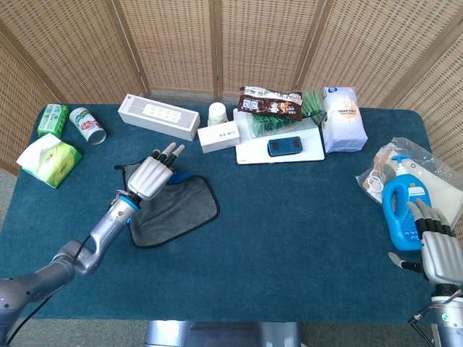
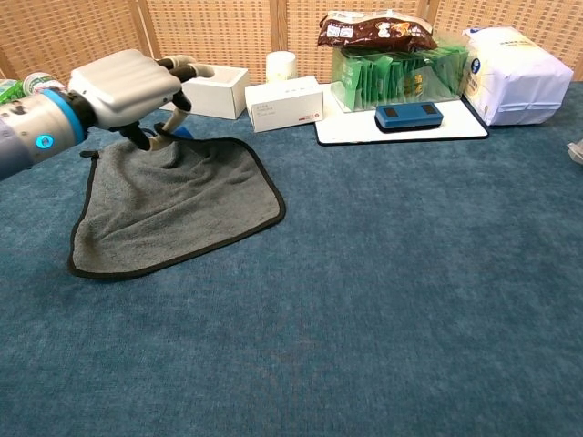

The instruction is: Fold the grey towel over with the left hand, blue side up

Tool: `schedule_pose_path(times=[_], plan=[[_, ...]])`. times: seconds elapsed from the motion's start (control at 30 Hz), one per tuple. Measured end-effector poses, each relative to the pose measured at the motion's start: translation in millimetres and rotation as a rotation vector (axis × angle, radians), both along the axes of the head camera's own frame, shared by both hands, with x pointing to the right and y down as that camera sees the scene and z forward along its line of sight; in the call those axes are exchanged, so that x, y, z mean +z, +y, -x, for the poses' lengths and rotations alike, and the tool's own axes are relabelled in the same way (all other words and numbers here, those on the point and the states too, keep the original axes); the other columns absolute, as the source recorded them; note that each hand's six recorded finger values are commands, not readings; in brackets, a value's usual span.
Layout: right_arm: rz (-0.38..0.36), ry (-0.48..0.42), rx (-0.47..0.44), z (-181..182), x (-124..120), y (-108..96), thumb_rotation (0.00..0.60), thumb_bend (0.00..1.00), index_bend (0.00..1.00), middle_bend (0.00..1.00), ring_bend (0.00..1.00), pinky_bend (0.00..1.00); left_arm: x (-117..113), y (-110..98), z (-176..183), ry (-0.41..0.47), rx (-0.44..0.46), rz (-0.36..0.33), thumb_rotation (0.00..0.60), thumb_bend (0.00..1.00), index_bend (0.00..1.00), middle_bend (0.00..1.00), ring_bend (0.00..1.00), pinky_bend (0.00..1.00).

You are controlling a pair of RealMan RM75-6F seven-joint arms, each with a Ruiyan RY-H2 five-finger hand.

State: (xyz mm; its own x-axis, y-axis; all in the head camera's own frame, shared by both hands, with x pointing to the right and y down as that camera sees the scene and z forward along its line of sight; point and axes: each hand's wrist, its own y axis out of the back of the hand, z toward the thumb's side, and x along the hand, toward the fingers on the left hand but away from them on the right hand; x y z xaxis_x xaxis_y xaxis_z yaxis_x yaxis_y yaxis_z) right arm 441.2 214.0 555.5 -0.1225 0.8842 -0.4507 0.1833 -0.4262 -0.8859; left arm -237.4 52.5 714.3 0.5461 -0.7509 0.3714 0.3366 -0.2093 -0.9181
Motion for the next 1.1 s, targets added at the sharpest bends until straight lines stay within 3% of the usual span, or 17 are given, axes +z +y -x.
schedule_pose_path(times=[0.4,0.8,1.1], plan=[[0.006,-0.005,-0.013,3.7,0.9,1.4,0.600,0.00,0.00,0.00,0.00,0.00,-33.2,38.1,23.5,0.050,-0.032,0.081,0.600,0.73,0.77,0.00,0.04,0.34],[0.011,-0.002,-0.011,3.4,2.5,1.3,0.600,0.00,0.00,0.00,0.00,0.00,-27.9,81.2,49.2,0.053,-0.095,0.235,0.600,0.72,0.77,0.00,0.03,0.33],[0.014,0.001,-0.012,3.2,3.8,1.1,0.600,0.00,0.00,0.00,0.00,0.00,-33.0,95.0,55.4,0.078,-0.105,0.273,0.600,0.72,0.77,0.00,0.02,0.33]])
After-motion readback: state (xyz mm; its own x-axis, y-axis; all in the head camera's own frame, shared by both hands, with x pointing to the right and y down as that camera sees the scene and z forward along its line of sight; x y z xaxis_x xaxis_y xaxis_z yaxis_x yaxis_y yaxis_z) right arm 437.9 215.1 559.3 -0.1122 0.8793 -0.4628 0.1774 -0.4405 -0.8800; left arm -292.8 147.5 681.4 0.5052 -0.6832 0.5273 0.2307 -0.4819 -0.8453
